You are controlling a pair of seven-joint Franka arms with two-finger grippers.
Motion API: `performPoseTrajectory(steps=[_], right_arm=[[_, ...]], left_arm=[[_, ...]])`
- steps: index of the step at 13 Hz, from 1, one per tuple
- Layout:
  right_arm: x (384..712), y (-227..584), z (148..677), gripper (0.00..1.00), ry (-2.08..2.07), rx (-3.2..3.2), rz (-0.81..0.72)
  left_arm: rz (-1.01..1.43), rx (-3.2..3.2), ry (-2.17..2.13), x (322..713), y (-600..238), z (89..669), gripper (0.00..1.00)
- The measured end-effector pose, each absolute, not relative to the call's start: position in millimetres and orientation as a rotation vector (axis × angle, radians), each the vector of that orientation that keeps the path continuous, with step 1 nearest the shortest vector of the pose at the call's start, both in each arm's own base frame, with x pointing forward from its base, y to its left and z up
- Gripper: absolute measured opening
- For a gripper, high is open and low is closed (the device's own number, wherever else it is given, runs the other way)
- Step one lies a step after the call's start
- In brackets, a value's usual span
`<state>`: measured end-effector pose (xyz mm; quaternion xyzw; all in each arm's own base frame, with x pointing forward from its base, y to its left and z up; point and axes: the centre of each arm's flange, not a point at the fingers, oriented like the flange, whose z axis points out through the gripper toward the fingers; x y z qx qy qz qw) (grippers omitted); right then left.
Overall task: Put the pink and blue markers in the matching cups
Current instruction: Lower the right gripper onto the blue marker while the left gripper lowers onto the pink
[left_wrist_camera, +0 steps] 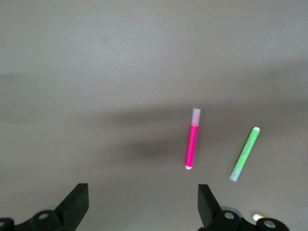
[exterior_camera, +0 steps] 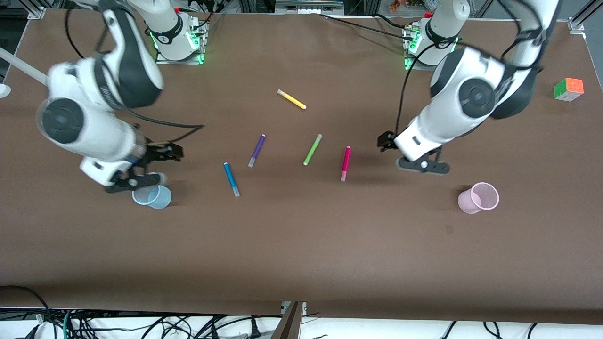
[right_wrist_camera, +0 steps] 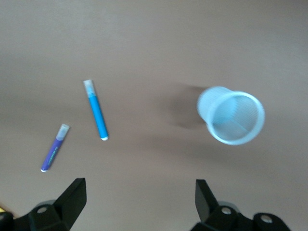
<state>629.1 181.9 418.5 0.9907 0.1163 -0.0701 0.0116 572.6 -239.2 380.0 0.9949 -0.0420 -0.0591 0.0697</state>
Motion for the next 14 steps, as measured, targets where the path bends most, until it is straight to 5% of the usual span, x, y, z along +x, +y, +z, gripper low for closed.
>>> performPoseTrajectory(steps=[6,14], right_arm=[[645,238,320,1.00,0.470,3.083,-0.138],[647,278,224,1.00,0.555,3.083,-0.034]], left_arm=[[-0.095,3.106,-0.066,562,-313,266,1.00],[-0.060,3.070,-0.049,553,-338,191,0.99]])
